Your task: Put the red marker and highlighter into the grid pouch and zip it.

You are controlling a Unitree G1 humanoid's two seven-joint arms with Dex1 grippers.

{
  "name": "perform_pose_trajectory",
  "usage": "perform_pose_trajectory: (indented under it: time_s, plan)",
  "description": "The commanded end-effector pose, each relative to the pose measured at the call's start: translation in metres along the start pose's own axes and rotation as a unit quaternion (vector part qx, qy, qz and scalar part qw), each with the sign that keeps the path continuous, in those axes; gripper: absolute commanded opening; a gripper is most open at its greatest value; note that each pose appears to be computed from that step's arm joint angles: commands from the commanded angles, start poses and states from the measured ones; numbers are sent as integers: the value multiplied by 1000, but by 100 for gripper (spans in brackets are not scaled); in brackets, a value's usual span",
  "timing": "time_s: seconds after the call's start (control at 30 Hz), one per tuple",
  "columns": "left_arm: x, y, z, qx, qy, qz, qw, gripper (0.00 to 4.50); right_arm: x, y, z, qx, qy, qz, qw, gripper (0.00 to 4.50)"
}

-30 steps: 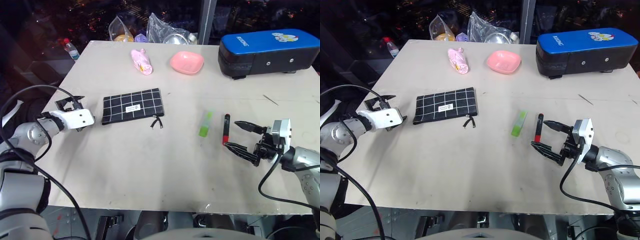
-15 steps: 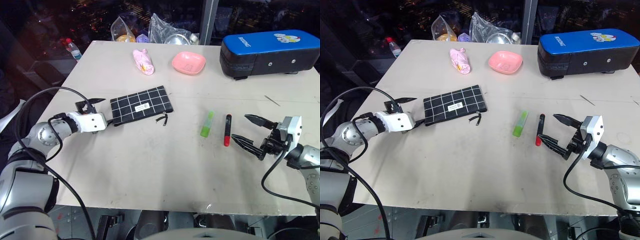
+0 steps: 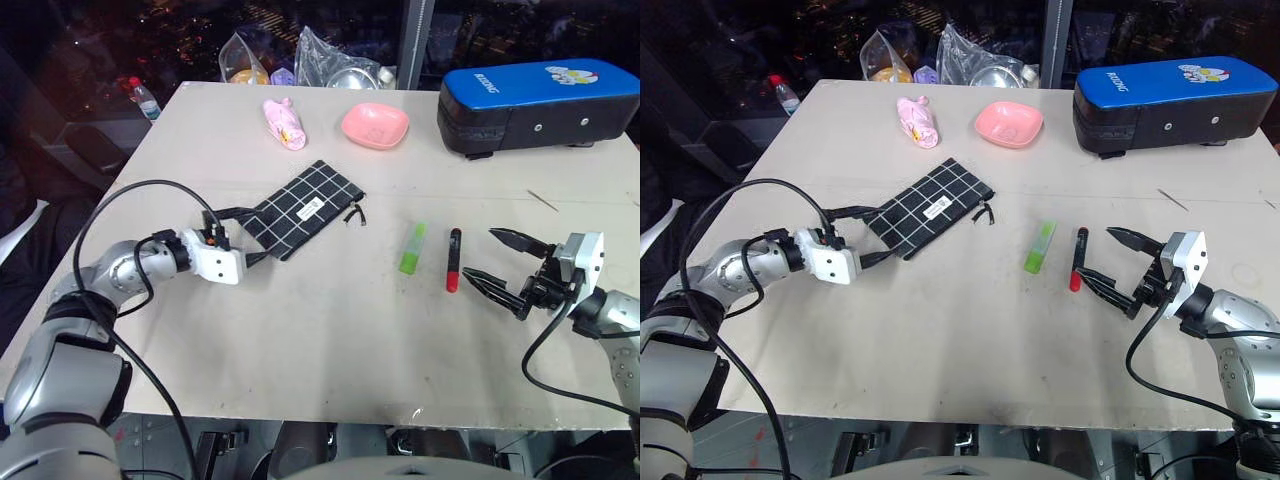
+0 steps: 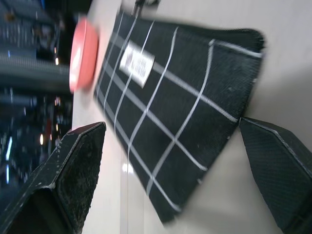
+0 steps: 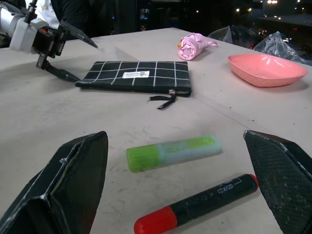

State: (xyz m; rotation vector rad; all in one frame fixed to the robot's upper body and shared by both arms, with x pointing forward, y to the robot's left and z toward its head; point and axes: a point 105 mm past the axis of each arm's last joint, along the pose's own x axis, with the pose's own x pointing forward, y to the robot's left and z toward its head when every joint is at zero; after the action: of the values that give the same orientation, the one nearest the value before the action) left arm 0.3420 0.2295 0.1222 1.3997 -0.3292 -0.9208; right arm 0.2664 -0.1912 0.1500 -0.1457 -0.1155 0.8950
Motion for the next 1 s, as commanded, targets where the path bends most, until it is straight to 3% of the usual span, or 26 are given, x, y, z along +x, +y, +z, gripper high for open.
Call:
perform_pose_trajectory:
  time_s: [0.03, 0.43, 1.0]
  plan:
    - [3, -19, 10, 7, -24, -40, 999, 446, 0, 2, 11, -16, -17, 0, 1000, 450]
    - [11, -21, 19, 9, -33, -70, 997, 446, 2, 5, 8, -10, -17, 4, 1000, 450]
    - [57, 14, -16, 54, 107, 66, 991, 446, 2, 6, 10, -10, -20, -4, 1000, 450]
